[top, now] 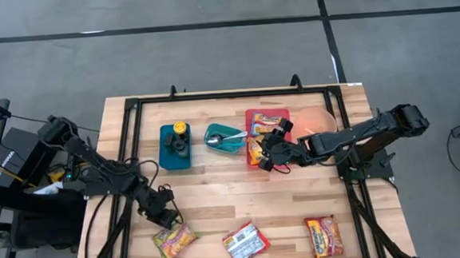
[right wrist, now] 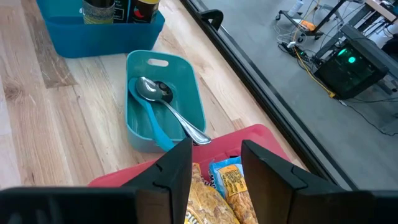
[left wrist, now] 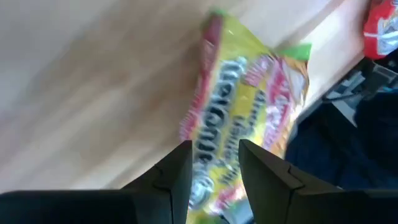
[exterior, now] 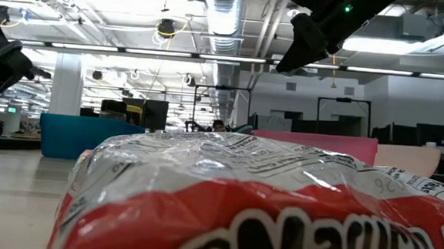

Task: Pick & Place Food Item
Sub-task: Put the green noodle pack into the red bin

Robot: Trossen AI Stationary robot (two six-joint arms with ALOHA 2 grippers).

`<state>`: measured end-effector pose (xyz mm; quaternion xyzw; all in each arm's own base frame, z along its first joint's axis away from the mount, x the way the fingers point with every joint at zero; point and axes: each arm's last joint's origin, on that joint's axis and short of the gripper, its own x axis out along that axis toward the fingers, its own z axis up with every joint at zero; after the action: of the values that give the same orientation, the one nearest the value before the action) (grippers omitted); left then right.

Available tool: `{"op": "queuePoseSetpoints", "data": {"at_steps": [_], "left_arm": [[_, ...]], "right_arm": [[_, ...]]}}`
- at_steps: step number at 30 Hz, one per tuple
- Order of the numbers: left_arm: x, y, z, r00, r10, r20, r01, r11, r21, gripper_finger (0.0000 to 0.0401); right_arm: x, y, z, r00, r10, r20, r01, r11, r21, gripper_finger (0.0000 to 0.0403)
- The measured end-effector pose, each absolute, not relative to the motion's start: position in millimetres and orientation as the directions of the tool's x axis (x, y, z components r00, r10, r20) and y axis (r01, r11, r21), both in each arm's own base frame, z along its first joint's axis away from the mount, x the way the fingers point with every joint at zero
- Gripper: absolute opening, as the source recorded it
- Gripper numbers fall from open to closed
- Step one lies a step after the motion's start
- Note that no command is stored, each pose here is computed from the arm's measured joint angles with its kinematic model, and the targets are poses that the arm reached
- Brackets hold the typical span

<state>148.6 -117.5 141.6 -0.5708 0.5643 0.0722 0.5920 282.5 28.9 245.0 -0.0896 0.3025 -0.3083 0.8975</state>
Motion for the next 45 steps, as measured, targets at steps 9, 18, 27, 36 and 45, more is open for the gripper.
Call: {"op": "queuePoseSetpoints", "data": {"at_steps": [9, 18, 27, 36, 45], "left_arm": [[139.4, -113.0, 160.9, 0.419, -0.576, -0.702, -0.734, 0.240, -0.636, 0.0127], [110.5, -125.4, 161.6, 0.224, -0.644, -0.732, -0.842, 0.250, -0.478, 0.0127], [103.8, -134.9, 157.3, 0.218, -0.619, -0.755, -0.857, 0.248, -0.451, 0.0127], [107.1, -136.9, 160.1, 0.286, -0.617, -0.733, -0.843, 0.202, -0.499, 0.0127], [105.1, -134.4, 148.5, 0.304, -0.636, -0.709, -0.850, 0.154, -0.503, 0.0143]], "right_arm": [[282.5, 29.0, 245.0, 0.627, -0.606, -0.489, 0.498, 0.795, -0.347, 0.0132], [282.3, 29.0, 244.7, 0.626, -0.606, -0.491, 0.496, 0.795, -0.349, 0.0132], [282.4, 29.1, 244.7, 0.626, -0.605, -0.491, 0.495, 0.796, -0.349, 0.0132], [282.3, 29.0, 244.7, 0.626, -0.605, -0.491, 0.496, 0.796, -0.348, 0.0132], [282.4, 29.1, 244.6, 0.627, -0.604, -0.492, 0.495, 0.796, -0.348, 0.0132]]}}
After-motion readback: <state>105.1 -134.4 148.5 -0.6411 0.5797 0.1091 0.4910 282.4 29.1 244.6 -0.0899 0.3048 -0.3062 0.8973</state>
